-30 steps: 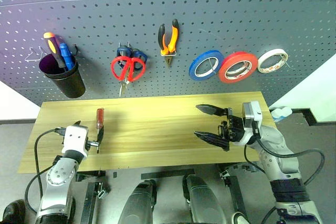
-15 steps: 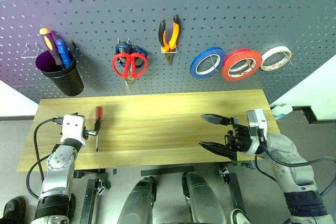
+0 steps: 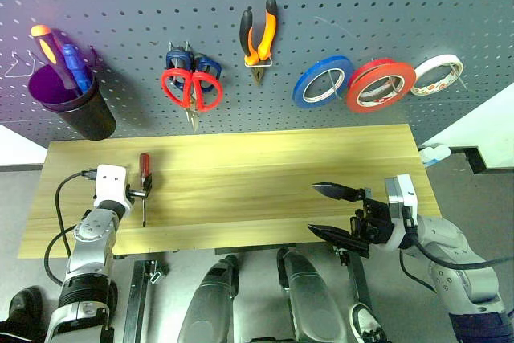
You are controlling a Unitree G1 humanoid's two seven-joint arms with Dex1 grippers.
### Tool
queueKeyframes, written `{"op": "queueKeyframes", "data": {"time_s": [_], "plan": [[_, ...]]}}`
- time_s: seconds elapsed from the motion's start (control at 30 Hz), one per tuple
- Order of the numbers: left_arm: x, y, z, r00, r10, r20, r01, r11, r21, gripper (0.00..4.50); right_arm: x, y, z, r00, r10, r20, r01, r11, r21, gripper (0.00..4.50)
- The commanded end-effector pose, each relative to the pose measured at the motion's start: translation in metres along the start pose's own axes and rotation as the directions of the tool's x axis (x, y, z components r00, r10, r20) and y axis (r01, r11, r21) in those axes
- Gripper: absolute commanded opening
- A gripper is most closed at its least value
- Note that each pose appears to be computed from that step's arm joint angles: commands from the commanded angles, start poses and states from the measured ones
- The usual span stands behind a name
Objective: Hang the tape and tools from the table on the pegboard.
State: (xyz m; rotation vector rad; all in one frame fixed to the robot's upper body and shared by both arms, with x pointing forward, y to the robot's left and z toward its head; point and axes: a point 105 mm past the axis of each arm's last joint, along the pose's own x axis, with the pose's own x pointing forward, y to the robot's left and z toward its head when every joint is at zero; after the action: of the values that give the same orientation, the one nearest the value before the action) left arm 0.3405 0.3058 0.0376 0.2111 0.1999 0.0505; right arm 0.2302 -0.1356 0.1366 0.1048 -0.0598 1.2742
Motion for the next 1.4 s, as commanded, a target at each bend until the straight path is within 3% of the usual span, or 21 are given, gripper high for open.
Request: {"op": "queueKeyframes", "data": {"time_s": [0.03,0.1,0.2,0.5,0.73,0.87,1.03,1.17,1.4], "plan": [[-0.001,-0.001,-0.010,0.999,-0.003,-0.053,0.002,0.999,-0.033,4.48,0.000,0.004,0.011,1.000,0.006,0.019,-0.005,0.999,-0.042,4.50],[0.001,-0.002,-0.010,0.998,-0.011,-0.057,0.007,0.997,-0.075,4.48,0.000,0.004,0.011,1.000,0.001,0.023,0.000,0.999,-0.042,4.50],[0.000,0.001,-0.013,0.997,0.005,-0.081,-0.011,0.997,-0.080,3.90,0.000,0.003,0.010,1.000,-0.005,0.022,0.006,0.999,-0.046,4.50],[-0.005,-0.001,-0.030,0.985,0.011,-0.173,-0.039,0.986,-0.161,0.90,0.002,-0.002,0.011,1.000,-0.011,0.028,0.013,0.998,-0.054,4.50],[-0.010,-0.006,-0.022,0.991,0.015,-0.133,-0.035,0.987,-0.155,0.83,0.005,-0.006,0.009,0.999,-0.005,0.034,0.007,0.999,-0.050,4.50],[-0.019,-0.010,0.007,0.999,0.020,0.037,-0.014,0.987,-0.157,0.83,0.005,-0.010,0.009,0.999,-0.014,0.044,0.016,0.999,-0.052,4.50],[-0.036,-0.019,0.025,0.992,0.012,0.126,0.002,0.994,-0.110,0.83,0.006,-0.016,0.008,0.998,-0.017,0.056,0.020,0.998,-0.059,4.50],[-0.044,-0.024,0.020,0.996,-0.004,0.091,0.014,0.994,-0.107,0.83,0.007,-0.024,0.007,0.997,-0.023,0.072,0.028,0.997,-0.068,4.50],[-0.061,-0.047,0.016,0.990,-0.112,0.083,0.110,0.994,0.020,0.83,0.008,-0.032,0.003,0.998,0.003,0.069,0.003,0.996,-0.091,4.50]]}}
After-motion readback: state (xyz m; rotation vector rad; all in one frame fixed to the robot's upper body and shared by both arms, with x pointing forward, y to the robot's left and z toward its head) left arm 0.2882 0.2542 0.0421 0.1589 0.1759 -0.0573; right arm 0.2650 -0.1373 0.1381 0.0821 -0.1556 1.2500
